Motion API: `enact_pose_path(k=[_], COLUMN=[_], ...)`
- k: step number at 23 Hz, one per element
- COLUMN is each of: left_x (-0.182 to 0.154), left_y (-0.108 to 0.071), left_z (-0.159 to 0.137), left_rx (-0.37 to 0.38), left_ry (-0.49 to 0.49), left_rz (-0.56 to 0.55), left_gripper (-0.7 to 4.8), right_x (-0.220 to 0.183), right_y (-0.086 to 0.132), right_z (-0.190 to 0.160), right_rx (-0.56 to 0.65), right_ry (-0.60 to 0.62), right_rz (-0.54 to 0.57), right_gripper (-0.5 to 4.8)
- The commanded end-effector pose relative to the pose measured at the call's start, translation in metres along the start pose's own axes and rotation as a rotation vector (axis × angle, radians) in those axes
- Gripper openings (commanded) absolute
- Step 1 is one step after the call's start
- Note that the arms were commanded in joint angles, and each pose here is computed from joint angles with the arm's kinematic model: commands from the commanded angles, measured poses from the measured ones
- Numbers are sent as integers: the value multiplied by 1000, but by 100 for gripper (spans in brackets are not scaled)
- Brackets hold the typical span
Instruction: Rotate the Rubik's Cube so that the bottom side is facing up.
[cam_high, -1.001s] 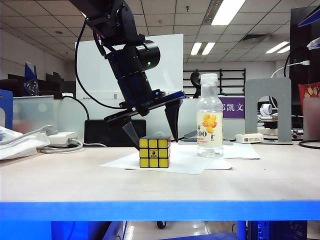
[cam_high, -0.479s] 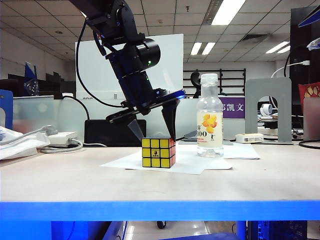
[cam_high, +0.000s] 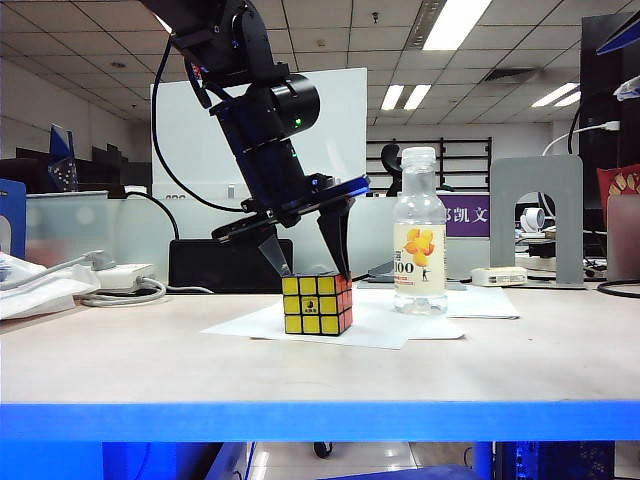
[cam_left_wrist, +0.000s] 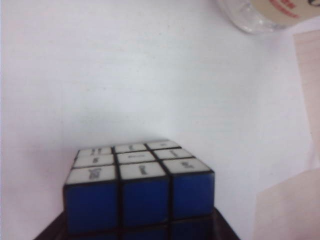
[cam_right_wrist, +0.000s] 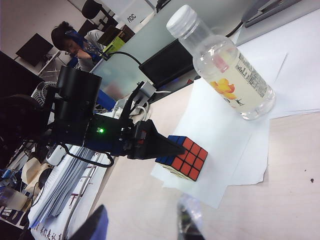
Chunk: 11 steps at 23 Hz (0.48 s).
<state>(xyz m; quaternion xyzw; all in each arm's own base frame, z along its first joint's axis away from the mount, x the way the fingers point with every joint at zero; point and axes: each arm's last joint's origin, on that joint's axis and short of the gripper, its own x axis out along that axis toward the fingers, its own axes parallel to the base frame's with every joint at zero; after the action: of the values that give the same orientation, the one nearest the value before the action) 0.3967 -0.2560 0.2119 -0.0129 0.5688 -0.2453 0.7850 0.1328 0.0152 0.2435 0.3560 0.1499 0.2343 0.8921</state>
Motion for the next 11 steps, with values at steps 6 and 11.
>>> enact_pose_path(k=[6,11], left_x=[-1,-1], left_y=[-6,-6], left_z=[2,3], left_rx=[-35,-31], left_ry=[1,-14], left_rz=[-108,-108], left_gripper=[232,233], right_x=[0,0], right_y=[2,2], right_z=[2,2], right_rx=[-14,-11], right_ry=[-9,-5], right_rz=[13,10], right_gripper=[181,181])
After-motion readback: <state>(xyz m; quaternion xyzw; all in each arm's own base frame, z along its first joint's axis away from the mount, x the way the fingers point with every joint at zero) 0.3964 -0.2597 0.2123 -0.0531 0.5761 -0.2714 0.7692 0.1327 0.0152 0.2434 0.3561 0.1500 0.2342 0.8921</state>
